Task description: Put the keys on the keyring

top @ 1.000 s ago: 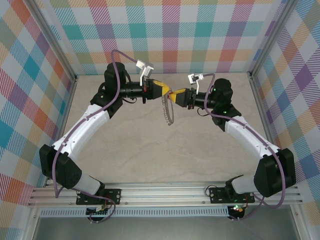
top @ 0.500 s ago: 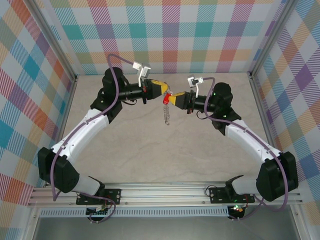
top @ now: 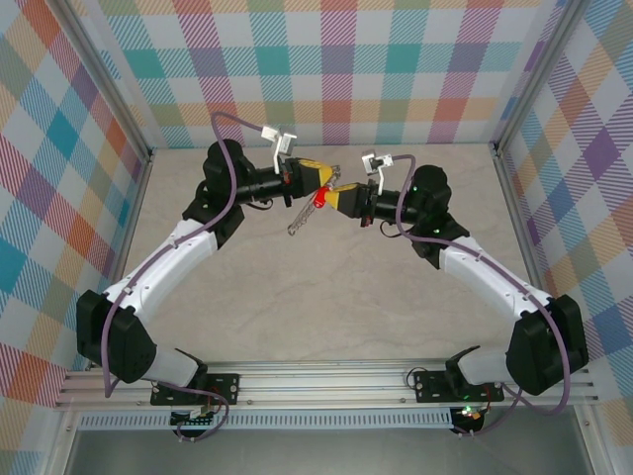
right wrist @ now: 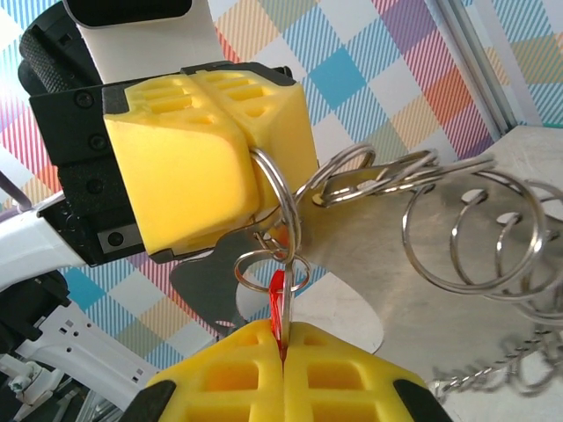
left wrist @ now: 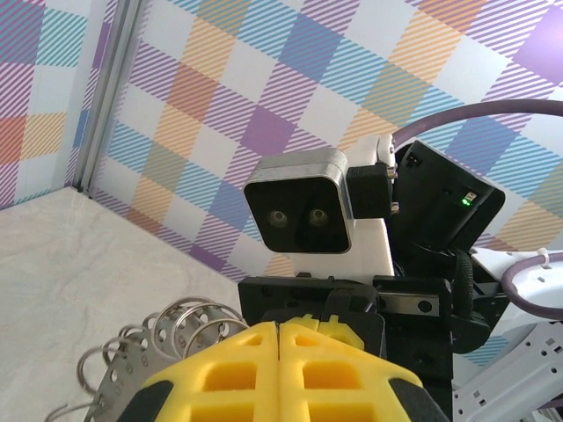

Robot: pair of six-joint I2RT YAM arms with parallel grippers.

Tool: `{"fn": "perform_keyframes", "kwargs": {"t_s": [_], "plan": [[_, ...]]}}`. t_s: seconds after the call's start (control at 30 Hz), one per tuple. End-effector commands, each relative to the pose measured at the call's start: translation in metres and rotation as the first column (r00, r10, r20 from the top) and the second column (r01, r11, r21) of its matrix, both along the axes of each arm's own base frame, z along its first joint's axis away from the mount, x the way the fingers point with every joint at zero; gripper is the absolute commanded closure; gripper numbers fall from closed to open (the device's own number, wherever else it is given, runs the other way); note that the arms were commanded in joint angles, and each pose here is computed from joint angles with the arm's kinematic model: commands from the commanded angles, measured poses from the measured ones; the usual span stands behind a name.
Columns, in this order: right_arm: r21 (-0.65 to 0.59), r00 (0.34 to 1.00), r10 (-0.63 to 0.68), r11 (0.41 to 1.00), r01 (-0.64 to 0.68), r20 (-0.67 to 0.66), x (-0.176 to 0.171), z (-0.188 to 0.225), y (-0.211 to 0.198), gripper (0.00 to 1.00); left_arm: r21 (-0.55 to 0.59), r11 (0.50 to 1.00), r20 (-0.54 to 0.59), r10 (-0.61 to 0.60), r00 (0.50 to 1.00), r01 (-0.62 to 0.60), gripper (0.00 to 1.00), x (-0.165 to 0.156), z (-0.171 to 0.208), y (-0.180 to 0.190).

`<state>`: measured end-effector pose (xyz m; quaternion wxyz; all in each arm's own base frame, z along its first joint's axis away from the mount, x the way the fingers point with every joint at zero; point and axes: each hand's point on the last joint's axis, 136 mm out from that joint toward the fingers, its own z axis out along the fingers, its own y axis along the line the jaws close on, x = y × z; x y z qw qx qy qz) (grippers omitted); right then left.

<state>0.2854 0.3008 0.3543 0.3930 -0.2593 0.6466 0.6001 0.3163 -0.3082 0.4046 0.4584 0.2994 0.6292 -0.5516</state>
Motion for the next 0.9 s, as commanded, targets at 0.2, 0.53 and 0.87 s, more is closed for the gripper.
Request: {"fn": "perform_keyframes", "kwargs": {"t_s": [0.2, 0.53, 0.87], "plan": [[-0.073, 0.994, -0.104, 0.992, 0.103, -0.012, -0.018, -0.008, -0.021, 0.57, -0.11, 0.994, 0.105, 0.016, 0.994, -0.004, 1.0, -0.014, 0.033, 0.003], [0.02, 0.944, -0.329, 0.944, 0.329, 0.022, -0.028, 0.033, -0.067, 0.54, -0.214, 0.976, 0.103, -0.006, 0.995, 0.028, 1.0, -0.016, 0.038, 0.005], [0.145, 0.953, -0.303, 0.943, 0.298, 0.013, -0.005, 0.062, -0.053, 0.59, -0.249, 0.966, 0.107, -0.049, 0.993, 0.074, 1.0, -0.024, 0.043, 0.005]]}}
